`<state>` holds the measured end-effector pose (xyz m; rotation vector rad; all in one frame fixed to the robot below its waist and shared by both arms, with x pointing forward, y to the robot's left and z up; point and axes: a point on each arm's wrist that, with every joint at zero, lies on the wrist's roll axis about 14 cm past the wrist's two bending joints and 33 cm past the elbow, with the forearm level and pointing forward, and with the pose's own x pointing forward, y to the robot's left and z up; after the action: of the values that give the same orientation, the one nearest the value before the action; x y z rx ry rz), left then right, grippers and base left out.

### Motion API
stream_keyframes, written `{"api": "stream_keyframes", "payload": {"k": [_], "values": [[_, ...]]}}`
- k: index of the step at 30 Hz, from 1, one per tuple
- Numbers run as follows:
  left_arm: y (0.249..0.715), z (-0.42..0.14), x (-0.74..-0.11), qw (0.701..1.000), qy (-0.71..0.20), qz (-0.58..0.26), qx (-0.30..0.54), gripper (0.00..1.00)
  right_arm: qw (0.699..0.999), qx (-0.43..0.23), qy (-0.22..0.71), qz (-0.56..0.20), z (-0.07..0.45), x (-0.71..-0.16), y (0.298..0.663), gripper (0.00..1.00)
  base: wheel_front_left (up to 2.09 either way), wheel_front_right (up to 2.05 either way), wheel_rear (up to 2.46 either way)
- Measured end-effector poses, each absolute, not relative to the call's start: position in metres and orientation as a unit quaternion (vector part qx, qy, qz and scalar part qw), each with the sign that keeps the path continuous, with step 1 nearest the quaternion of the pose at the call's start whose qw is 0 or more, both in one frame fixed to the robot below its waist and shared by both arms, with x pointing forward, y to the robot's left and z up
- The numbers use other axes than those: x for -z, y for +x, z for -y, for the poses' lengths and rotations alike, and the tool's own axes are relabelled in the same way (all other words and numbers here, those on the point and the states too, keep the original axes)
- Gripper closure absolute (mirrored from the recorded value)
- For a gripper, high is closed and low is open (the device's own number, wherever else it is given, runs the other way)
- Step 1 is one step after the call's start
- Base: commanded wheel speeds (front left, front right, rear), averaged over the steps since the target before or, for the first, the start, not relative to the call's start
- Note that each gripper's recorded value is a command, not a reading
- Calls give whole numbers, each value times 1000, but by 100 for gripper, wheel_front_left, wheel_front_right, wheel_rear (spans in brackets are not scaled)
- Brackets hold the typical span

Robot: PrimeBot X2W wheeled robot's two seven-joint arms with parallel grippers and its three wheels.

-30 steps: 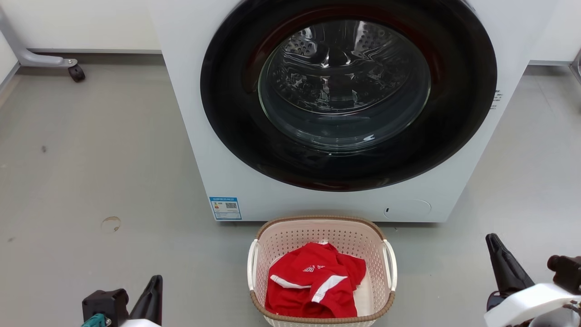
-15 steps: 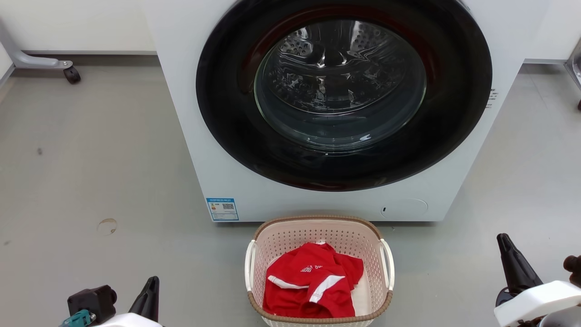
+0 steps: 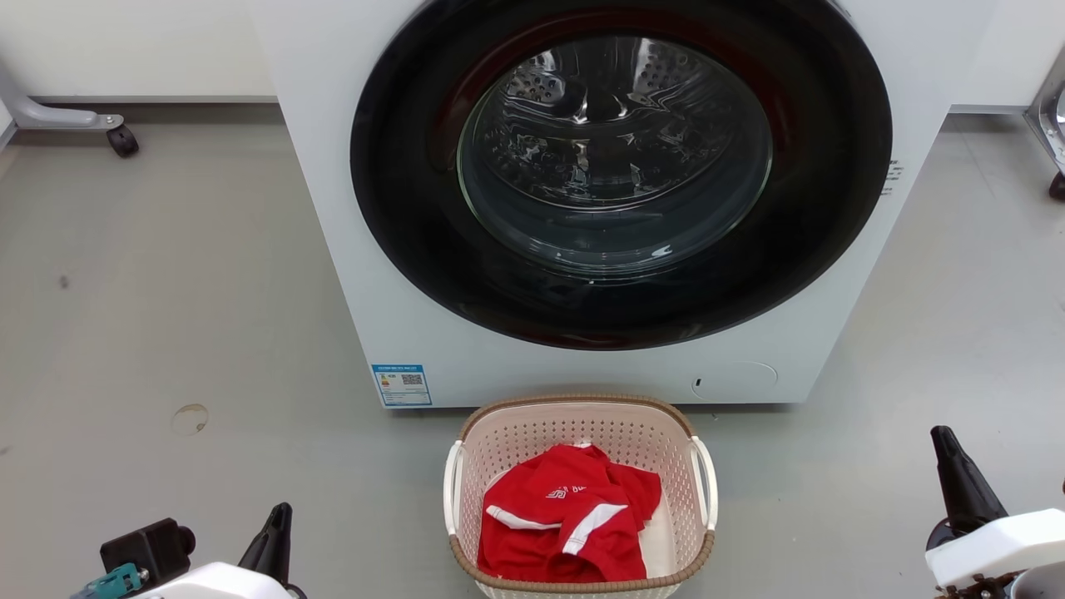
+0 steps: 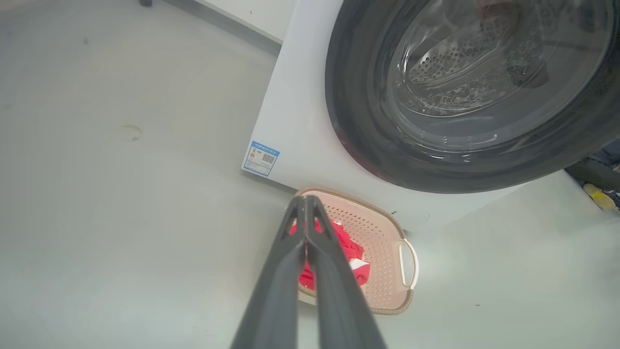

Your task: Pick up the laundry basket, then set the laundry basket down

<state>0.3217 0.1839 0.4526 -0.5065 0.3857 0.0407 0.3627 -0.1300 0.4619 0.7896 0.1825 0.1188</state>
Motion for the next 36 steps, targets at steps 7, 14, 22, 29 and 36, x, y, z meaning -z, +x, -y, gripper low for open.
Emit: {"api": "stream_keyframes", "payload": {"k": [7, 14, 22, 29, 36], "values": [[326, -184, -452, 939, -286, -188, -22, 100, 907, -47, 411, -84, 136, -465, 367, 100, 0, 0, 0], [332, -184, -455, 929, -321, -182, -21, 100, 894, -36, 439, -83, 141, -465, 367, 100, 0, 0, 0], [335, -183, -454, 912, -369, -179, -23, 100, 877, -22, 472, -82, 149, -465, 367, 100, 0, 0, 0], [342, -181, -459, 898, -406, -167, -19, 100, 863, -11, 499, -80, 154, -464, 367, 100, 0, 0, 0], [347, -181, -459, 872, -463, -157, -20, 100, 840, -1, 538, -68, 162, -470, 372, 100, 0, 0, 0]]}}
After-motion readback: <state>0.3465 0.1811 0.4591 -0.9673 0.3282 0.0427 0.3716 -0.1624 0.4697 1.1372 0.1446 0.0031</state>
